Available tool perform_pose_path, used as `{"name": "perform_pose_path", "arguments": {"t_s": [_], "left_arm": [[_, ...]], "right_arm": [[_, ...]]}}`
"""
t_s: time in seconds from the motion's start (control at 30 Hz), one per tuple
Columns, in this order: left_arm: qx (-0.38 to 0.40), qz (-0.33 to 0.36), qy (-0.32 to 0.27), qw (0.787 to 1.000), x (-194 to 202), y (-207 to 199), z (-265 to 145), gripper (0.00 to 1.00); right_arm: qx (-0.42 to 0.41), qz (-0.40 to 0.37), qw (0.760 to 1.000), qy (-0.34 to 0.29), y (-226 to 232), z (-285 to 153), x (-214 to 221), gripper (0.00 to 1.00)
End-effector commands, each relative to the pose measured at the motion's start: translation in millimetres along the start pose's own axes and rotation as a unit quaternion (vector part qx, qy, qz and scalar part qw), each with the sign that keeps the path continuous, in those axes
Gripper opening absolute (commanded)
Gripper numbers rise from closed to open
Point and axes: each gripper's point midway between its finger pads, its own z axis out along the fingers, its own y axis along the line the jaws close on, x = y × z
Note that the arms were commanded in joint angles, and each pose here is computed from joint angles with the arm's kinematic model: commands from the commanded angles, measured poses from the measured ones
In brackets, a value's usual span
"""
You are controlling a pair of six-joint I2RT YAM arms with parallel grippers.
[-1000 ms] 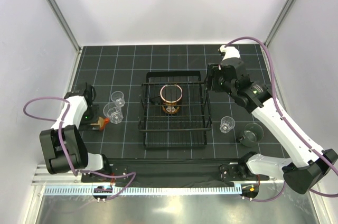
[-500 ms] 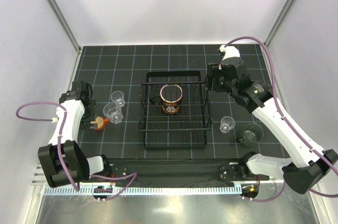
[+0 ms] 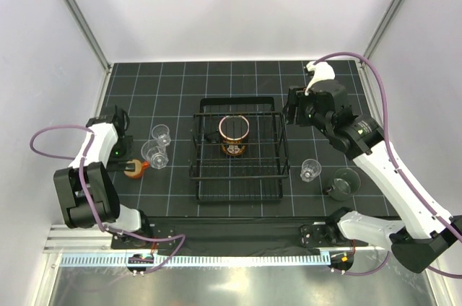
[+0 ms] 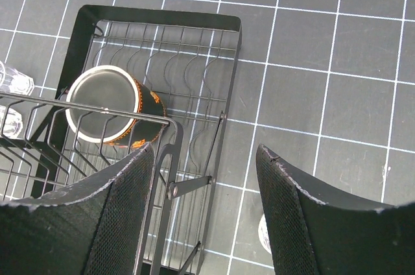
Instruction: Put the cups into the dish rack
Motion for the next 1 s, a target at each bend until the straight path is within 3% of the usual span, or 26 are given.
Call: {"name": "perform_pose_path", "arguments": {"t_s": [0.0,0.17,0.33,0.37,0.5,0.77,0.97], "left_arm": [[-0.001,-0.02,-0.015,1.0,-6,-3,8,0.68],[-0.014,-0.018,-0.015,1.0,-4,5,19,0.54],[-0.02,-0.017,-0.015,1.0,-5,13,25,0.31],[-0.02,-0.017,-0.015,1.0,-5,14,25,0.31],[-0.016,-0.02,-0.018,1.0,-8,19,21,0.0],[0.035,-0.007,-0.03,0.999,-24,27,-22,0.0],[0.195,-0.007,-0.023,0.981,-38,7,-95,0.0]], "right_arm": [[-0.01,0.002,0.999,-0.036,3,-10,-23,0.66],[-0.01,0.001,0.999,-0.036,4,-9,-24,0.66],[-0.008,0.001,0.999,-0.034,3,-9,-24,0.66],[-0.007,0.001,0.999,-0.033,3,-9,-24,0.66],[-0.011,0.0,0.999,-0.035,4,-10,-25,0.66],[-0.02,0.003,0.999,-0.036,7,-13,-29,0.66],[-0.037,0.006,0.999,-0.038,15,-21,-39,0.66]]}}
